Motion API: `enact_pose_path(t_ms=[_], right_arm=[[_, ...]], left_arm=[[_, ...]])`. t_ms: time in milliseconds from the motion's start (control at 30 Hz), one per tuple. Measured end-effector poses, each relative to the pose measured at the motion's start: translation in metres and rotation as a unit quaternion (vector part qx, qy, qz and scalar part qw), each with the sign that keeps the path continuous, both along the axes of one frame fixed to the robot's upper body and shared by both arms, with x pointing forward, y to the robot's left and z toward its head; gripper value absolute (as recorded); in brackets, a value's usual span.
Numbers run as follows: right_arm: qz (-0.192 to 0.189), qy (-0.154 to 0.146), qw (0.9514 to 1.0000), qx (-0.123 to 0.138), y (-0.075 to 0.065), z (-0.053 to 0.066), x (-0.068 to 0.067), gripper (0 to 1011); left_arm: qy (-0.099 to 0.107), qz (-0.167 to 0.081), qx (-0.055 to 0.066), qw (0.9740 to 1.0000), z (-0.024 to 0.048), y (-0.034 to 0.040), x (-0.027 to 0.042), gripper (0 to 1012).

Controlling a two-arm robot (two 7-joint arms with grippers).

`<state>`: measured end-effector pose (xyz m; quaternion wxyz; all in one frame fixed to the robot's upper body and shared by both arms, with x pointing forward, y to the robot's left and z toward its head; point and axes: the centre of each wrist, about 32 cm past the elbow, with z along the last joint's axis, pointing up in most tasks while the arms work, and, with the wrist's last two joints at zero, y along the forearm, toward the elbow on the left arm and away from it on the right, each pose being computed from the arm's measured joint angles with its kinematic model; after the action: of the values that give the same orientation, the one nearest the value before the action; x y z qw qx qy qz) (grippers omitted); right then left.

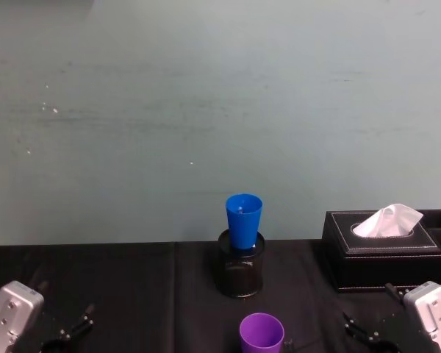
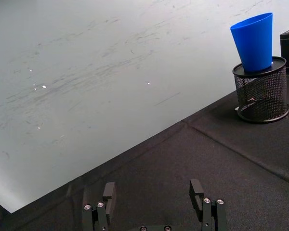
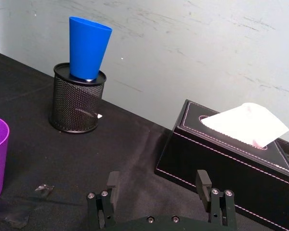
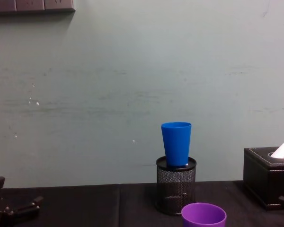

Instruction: Pick up one cup with a gripper and tap it against the other cup.

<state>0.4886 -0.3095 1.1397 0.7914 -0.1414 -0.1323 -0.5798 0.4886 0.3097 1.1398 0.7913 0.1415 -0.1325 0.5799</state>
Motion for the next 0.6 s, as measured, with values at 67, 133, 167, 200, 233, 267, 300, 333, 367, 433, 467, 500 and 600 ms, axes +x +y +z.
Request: enact_pose_path(t_ms=[67, 133, 167, 200, 233, 267, 300, 333, 367, 433, 467, 500, 600], right_arm=[[0.0, 0.0, 1.0, 0.0, -0.0001, 0.0, 0.0, 1003], [0.0, 0.0, 1.0, 0.0, -0.0001, 0.0, 0.0, 1003], [0.0, 0.0, 1.0, 0.0, -0.0001, 0.0, 0.0, 1003], [0.0, 0.0, 1.0, 0.0, -0.0001, 0.0, 0.0, 1003], [0.0, 0.0, 1.0, 0.0, -0.0002, 0.0, 0.0, 1003], [0.0, 0.0, 1.0, 0.0, -0.0001, 0.0, 0.0, 1003], [0.0, 0.0, 1.0, 0.0, -0.0001, 0.0, 0.0, 1003], [0.0, 0.0, 1.0, 0.0, -0.0001, 0.0, 0.0, 1003], [0.0, 0.0, 1.0, 0.0, -0.0001, 0.0, 0.0, 1003], [0.0, 0.0, 1.0, 0.0, -0.0001, 0.0001, 0.0, 1003], [0.0, 0.0, 1.0, 0.0, -0.0002, 0.0, 0.0, 1003], [0.0, 0.0, 1.0, 0.0, -0.0002, 0.0, 0.0, 1003], [0.0, 0.0, 1.0, 0.0, -0.0001, 0.0, 0.0, 1003]], left_arm=[[0.0, 0.0, 0.0, 1.0, 0.0, 0.0, 0.0, 1000], [0.0, 0.0, 0.0, 1.0, 0.0, 0.0, 0.0, 1000], [0.0, 0.0, 0.0, 1.0, 0.0, 0.0, 0.0, 1000], [0.0, 0.0, 0.0, 1.0, 0.0, 0.0, 0.0, 1000], [0.0, 0.0, 0.0, 1.0, 0.0, 0.0, 0.0, 1000], [0.0, 0.0, 0.0, 1.0, 0.0, 0.0, 0.0, 1000], [0.0, 0.0, 0.0, 1.0, 0.0, 0.0, 0.0, 1000], [0.0, 0.0, 0.0, 1.0, 0.0, 0.0, 0.0, 1000], [0.0, 0.0, 0.0, 1.0, 0.0, 0.0, 0.0, 1000], [0.0, 0.0, 0.0, 1.0, 0.0, 0.0, 0.0, 1000], [0.0, 0.0, 0.0, 1.0, 0.0, 0.0, 0.0, 1000], [0.0, 0.0, 0.0, 1.0, 0.0, 0.0, 0.0, 1000], [0.0, 0.0, 0.0, 1.0, 0.0, 0.0, 0.0, 1000]])
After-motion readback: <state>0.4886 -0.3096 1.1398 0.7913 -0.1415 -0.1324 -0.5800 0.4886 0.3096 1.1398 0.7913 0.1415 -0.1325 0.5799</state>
